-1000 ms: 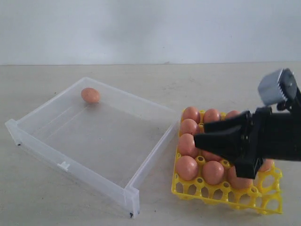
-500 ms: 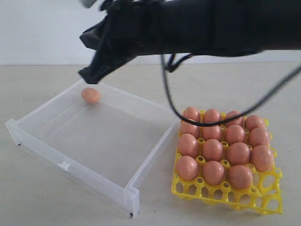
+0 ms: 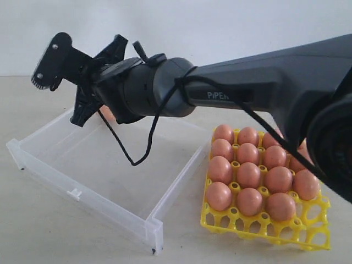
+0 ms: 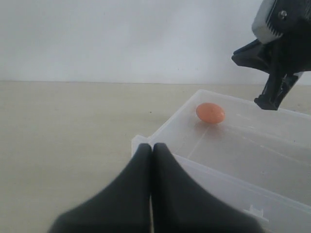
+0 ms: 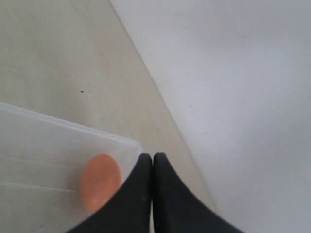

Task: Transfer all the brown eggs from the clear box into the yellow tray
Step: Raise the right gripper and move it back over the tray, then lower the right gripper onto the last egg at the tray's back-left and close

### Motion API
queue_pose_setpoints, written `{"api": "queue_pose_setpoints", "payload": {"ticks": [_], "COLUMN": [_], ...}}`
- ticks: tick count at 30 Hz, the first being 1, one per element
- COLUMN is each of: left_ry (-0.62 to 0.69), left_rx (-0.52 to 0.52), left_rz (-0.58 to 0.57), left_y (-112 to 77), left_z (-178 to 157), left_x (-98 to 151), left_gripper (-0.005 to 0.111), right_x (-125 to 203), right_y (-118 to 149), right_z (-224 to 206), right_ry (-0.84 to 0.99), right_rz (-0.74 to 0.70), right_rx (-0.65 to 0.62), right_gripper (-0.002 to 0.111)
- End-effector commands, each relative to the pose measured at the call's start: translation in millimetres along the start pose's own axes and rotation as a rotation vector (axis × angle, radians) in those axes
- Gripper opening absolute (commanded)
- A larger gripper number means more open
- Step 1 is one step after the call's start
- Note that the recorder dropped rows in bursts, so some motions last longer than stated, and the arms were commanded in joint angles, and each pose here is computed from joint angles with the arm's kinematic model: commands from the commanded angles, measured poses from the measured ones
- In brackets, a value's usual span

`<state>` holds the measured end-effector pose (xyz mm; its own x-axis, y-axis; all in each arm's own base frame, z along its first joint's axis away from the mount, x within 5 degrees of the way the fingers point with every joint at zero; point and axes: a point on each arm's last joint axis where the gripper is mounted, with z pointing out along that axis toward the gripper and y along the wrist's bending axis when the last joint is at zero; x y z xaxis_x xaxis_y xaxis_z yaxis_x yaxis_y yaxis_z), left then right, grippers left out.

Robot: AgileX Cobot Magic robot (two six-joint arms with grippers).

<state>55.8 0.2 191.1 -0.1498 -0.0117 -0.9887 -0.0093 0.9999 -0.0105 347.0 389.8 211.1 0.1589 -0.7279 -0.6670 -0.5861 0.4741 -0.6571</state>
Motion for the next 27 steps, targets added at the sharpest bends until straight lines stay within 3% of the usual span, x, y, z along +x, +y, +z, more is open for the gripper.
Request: {"api": "queue_pose_setpoints", "payload": {"ticks": [1, 6, 11, 13, 15, 20, 23, 25, 27], "left_ry": [-0.005, -0.005, -0.005, -0.005, -0.005, -0.005, -0.005, -0.005, -0.005], "left_rx": [0.005, 0.005, 0.005, 0.005, 0.005, 0.005, 0.005, 0.005, 0.005], "left_rz": [-0.004, -0.004, -0.004, -0.004, -0.004, -0.004, -0.004, -0.004, -0.004], "left_y": [-0.3, -0.3, -0.3, -0.3, -0.3, -0.3, -0.3, -0.3, -0.3], "left_z": [0, 0, 0, 0, 0, 0, 0, 0, 0], "left_x": [-1, -1, -1, -1, -1, -1, -1, -1, -1], "left_gripper": [-0.004, -0.004, -0.004, -0.004, -0.004, -0.004, -0.004, -0.004, -0.004], "right_x": [-13, -11, -25, -36, -55, -97, -111, -119, -126], "right_y": [-3, -16, -34, -31, -24, -7, -6, -2, 6], "right_z": [-3, -2, -6, -7, -11, -33, -44, -49, -53], "right_ry": [-0.058, 0.004, 0.039, -0.026, -0.174, -0.544, -0.649, -0.662, -0.632], "right_rz": [-0.208, -0.031, 0.310, 0.305, 0.302, 0.269, 0.253, 0.062, -0.272], "right_rx": [0.096, 0.121, 0.131, 0.078, -0.066, -0.424, -0.505, -0.479, -0.381], "right_gripper": [0.000, 0.000, 0.000, 0.000, 0.000, 0.000, 0.000, 0.000, 0.000]}}
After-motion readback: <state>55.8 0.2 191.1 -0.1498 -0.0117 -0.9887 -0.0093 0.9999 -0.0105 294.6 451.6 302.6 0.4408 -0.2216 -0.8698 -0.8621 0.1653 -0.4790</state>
